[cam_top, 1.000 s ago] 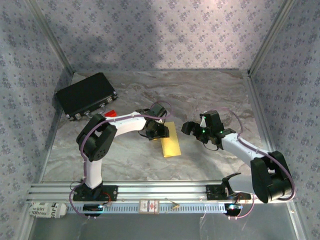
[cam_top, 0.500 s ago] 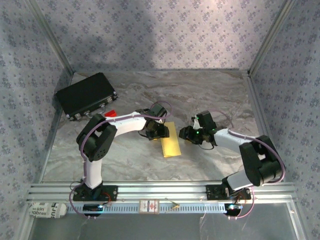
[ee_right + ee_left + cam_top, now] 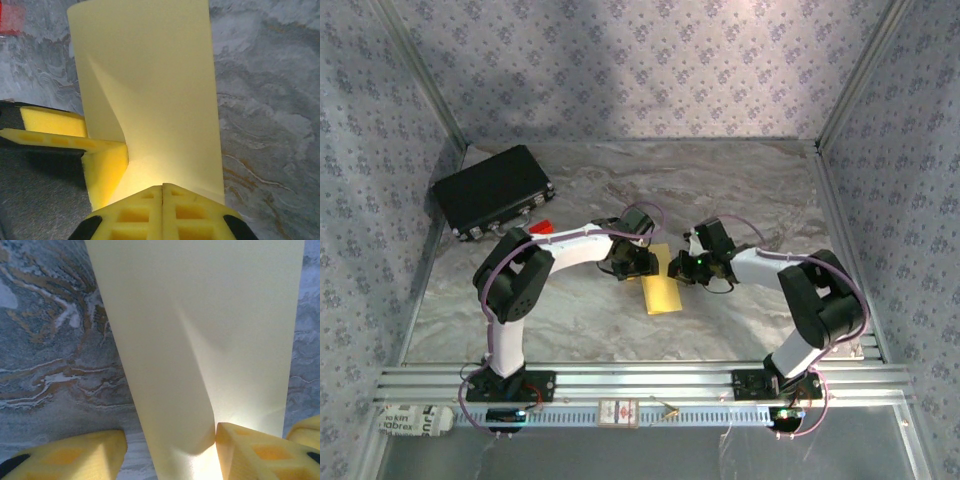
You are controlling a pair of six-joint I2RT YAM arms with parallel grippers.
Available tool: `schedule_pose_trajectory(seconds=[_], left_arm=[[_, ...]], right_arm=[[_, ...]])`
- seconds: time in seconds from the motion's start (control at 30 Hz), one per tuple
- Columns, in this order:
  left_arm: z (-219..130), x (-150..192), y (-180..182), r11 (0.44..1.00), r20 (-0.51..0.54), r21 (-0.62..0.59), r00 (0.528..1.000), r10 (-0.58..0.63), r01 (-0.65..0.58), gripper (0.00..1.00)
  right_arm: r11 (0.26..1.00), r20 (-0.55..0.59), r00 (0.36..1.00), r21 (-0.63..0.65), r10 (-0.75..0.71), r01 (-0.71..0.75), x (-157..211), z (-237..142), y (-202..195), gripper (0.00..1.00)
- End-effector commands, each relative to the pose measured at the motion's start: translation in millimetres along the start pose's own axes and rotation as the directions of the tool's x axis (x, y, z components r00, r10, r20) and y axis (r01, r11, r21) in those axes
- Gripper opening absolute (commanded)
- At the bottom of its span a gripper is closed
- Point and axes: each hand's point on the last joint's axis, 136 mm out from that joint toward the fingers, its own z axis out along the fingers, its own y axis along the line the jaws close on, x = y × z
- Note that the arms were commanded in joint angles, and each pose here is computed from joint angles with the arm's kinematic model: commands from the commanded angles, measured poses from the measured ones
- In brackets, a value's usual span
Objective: Fold a paper plane with a square sheet of paper (pick it up from the middle)
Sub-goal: Hold the square sheet of paper at the center of the table.
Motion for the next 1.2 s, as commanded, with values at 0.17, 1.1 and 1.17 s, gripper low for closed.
schedule_pose_trajectory(seconds=[0.17, 1.1, 1.17], left_arm=[[47.2, 33.8, 59.9, 0.98, -0.105, -0.2, 0.994, -0.017, -0.004, 0.55], [-67.7, -16.0, -39.1, 0.955, 0.184, 0.294, 0.983, -0.01, -0.045, 0.54], [-71.3, -14.3, -49.2, 0.92, 0.181, 0.389, 0.983, -0.026, -0.047, 0.41]], right_arm=[[0.999, -0.031, 0.999, -0.024, -0.025, 0.025, -2.7, 11.8, 8.5, 0.02], [0.961, -0.108, 0.989, 0.266, 0.104, -0.073, 36.9, 16.7, -71.5, 0.0], [0.96, -0.105, 0.989, 0.27, 0.108, -0.076, 37.2, 16.1, -72.1, 0.0]])
